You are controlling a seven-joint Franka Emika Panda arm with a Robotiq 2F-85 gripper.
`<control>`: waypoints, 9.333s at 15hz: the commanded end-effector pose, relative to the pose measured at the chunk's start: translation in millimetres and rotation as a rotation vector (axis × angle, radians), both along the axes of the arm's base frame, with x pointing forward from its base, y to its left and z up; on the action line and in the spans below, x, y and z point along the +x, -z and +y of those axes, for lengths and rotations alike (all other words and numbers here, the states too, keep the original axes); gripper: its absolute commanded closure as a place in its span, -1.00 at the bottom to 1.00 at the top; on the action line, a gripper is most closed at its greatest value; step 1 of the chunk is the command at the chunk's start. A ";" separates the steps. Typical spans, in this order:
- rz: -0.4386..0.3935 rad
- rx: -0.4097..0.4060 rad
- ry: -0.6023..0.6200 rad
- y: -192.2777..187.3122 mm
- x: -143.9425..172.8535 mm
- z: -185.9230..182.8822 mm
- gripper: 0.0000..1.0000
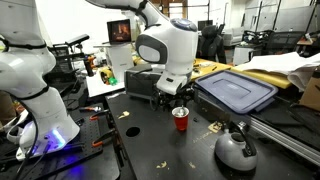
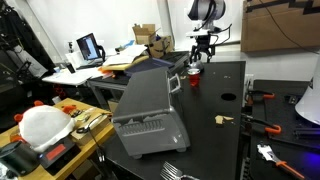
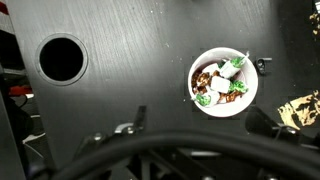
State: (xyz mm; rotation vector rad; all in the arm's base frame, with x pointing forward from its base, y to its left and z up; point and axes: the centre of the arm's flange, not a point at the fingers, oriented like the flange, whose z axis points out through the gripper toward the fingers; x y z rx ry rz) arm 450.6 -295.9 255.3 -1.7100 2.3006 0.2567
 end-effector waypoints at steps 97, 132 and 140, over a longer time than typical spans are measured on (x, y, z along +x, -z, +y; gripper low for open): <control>0.002 0.752 0.360 178.5 12.6 -61.4 -1.00; 0.123 0.823 0.024 214.5 47.0 -77.7 -1.00; 0.131 0.845 -0.005 220.8 54.7 -59.9 -1.00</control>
